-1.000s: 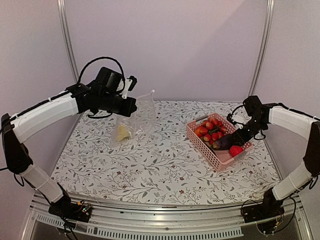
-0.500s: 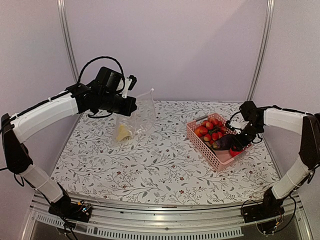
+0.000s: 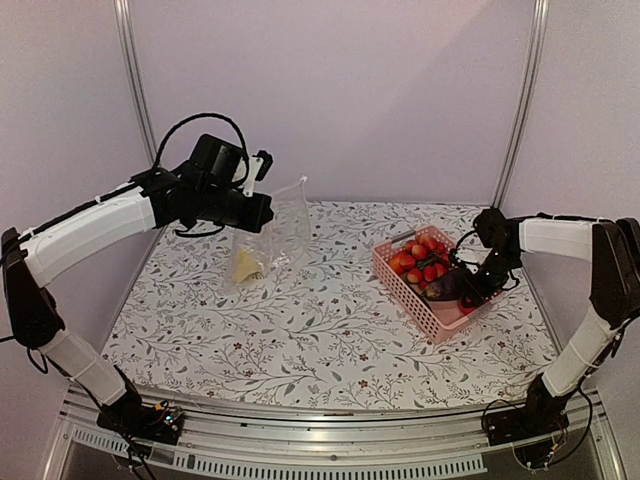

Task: Place the food in the zip-top bag and seal the zipper
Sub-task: Pick up the fake fruit from the bin.

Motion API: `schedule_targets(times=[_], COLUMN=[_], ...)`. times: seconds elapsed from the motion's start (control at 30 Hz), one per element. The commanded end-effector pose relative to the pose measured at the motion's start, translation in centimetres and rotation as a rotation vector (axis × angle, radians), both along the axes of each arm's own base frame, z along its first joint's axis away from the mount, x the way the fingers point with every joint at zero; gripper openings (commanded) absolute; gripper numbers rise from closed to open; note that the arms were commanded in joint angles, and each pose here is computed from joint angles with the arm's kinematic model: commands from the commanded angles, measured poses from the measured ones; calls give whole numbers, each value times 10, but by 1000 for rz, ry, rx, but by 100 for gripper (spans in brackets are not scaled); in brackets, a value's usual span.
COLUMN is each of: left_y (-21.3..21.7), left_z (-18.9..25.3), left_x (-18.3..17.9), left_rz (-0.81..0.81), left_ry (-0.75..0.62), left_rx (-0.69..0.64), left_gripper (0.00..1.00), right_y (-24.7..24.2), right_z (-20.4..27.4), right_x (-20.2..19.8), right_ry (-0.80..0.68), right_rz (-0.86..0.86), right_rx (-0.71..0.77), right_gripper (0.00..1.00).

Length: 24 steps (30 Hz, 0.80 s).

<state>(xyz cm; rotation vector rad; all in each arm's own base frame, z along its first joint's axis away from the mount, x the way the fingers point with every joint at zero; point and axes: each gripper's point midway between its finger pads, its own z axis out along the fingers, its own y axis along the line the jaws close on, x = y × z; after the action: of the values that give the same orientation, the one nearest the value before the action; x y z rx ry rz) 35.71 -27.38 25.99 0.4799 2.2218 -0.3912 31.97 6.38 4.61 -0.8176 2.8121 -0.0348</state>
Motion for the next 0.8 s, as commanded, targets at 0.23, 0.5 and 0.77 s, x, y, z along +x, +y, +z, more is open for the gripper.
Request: schedule_targets(times=[0.23, 0.5, 0.77], left_y=[3, 1, -4], left_z=[9, 8, 11], left_x=[1, 5, 7], left_rz=[7, 11, 5], left_ry=[-29, -28, -27], left_rx=[-28, -29, -50], left_gripper=[0, 0, 0], right_y=[7, 36, 66], right_z=[13, 84, 151], right_x=[-2, 10, 22], right_ry=[13, -113, -244], right_rz=[-1, 60, 149], right_rx=[53, 223, 394], right_gripper=[36, 34, 31])
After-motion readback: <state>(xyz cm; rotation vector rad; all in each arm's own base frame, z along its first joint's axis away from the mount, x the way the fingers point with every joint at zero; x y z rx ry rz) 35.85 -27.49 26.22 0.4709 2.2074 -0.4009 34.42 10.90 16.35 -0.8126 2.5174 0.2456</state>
